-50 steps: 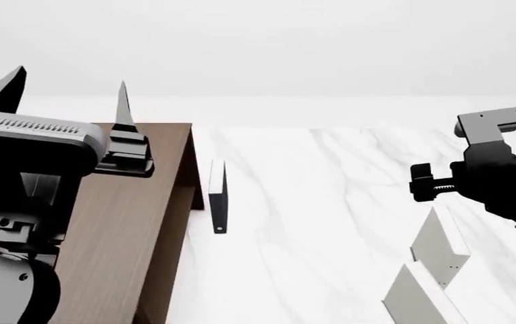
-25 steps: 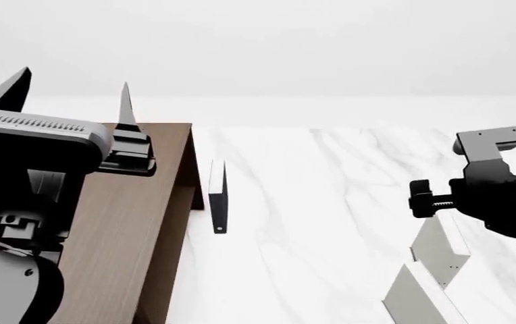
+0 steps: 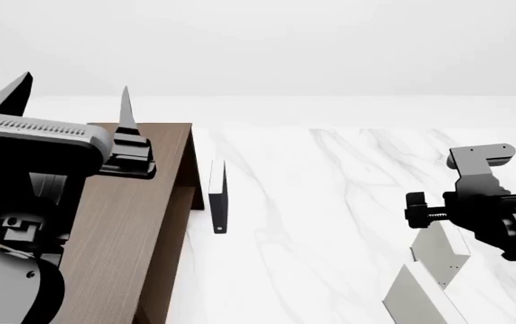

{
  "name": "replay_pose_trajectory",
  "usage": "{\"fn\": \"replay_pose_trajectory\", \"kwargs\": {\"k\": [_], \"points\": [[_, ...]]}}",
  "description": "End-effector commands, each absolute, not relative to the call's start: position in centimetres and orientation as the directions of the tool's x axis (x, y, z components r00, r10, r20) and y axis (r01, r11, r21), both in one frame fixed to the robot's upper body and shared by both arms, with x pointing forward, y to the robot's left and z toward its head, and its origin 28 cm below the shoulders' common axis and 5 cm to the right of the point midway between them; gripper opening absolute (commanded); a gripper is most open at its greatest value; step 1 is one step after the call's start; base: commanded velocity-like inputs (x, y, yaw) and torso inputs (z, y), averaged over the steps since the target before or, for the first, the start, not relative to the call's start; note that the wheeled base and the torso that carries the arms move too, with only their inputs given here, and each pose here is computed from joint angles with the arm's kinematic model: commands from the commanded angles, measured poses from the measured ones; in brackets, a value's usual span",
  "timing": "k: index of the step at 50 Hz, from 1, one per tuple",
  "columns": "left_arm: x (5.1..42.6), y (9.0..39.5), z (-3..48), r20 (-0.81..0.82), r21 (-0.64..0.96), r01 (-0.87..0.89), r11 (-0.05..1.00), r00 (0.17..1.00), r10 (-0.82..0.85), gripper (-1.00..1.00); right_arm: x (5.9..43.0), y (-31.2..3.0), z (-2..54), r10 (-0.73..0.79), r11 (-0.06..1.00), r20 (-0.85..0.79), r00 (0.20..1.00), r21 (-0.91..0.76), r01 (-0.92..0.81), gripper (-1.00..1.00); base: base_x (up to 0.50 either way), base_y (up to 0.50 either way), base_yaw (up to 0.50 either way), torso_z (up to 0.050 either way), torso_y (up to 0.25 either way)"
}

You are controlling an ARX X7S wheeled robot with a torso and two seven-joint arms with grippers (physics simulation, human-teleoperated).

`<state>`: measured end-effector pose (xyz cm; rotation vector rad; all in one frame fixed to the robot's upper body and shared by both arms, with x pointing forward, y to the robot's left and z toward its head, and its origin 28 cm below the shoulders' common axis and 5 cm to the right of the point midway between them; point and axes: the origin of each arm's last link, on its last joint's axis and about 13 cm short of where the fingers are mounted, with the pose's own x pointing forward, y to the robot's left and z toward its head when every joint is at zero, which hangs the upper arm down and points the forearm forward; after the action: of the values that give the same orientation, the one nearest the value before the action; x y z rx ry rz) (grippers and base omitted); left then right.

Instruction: Pick up the book on the right and place it under the cabinet shelf.

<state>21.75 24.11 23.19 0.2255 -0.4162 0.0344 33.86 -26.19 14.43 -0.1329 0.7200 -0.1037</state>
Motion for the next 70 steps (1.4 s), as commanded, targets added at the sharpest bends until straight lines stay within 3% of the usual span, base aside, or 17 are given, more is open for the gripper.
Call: {"fn": "replay_pose_trajectory", "kwargs": {"k": [1,70], "points": [[21.7,24.1,23.1,0.402,0.21,-0.079,0.975,0.916,-0.012,1.0,34.0,-26.3,13.7,-0.153,0.985,-0.651,0.743,-0.16,0.063,1.0,0.0,0.0,0.0,0.0,0.0],[21.6,24.1,23.8,0.406,0.223,-0.077,0.972,0.914,-0.02,1.0,34.2,-27.1,9.6,-0.256,0.967,-0.675,0.692,-0.189,0.173,1.0,0.0,0.0,0.0,0.0,0.0]]}}
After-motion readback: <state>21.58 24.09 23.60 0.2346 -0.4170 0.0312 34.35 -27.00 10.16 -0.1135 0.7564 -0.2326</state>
